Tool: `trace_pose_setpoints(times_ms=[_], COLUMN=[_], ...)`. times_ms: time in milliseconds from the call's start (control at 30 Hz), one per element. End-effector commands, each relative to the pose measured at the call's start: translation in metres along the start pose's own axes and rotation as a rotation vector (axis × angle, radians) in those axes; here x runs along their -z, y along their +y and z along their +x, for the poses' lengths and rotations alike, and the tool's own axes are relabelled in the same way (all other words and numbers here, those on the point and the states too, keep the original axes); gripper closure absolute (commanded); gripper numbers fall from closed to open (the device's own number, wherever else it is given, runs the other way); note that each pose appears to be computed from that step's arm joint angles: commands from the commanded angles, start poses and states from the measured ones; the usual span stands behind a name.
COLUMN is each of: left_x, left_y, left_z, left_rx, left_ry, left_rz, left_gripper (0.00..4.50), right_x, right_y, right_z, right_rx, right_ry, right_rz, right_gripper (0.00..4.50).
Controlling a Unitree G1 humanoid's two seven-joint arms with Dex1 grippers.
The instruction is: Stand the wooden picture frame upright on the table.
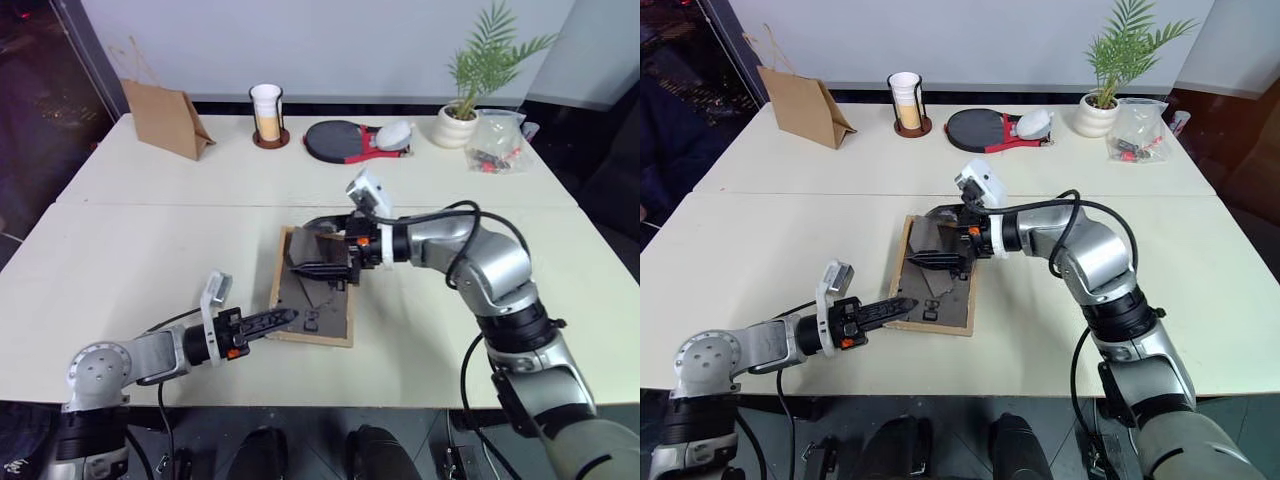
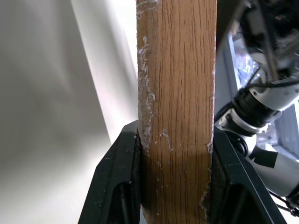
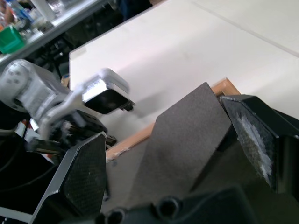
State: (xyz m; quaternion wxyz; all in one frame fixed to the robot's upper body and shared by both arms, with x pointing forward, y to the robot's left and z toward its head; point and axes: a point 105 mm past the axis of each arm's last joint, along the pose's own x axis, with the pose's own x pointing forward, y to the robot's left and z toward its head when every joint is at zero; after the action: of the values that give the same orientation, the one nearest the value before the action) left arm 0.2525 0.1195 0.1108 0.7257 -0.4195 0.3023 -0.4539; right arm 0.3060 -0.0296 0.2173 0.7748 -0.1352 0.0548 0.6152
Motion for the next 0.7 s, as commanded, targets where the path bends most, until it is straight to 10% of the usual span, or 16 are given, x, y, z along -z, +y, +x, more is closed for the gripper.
trace_pose_setpoints(times_ms=[33,467,700], left_x=[-0.011,-0.017,-0.012], left_y=[-0.009,-0.008,-0.014], left_z=[-0.001,-0.005,-0.012], left_rx=[0.05,0.065,0.127], left_ry=[-0.057,-0.066,-0.057], left_rz=[0.014,0.035,-0.008], left_gripper=[3.45,3.45,3.45], right_x=[-0.021,-0.011,0.022], right_y=[0.014,-0.027,-0.062], right_z=[-0.014,-0.083,-0.085], right_rx=[-0.027,0.332,0.478], right_ry=[-0.044,0.109,0.315], right_rz=[-0.055,-0.334,-1.183], right_gripper=[0.02,0.02,0.02])
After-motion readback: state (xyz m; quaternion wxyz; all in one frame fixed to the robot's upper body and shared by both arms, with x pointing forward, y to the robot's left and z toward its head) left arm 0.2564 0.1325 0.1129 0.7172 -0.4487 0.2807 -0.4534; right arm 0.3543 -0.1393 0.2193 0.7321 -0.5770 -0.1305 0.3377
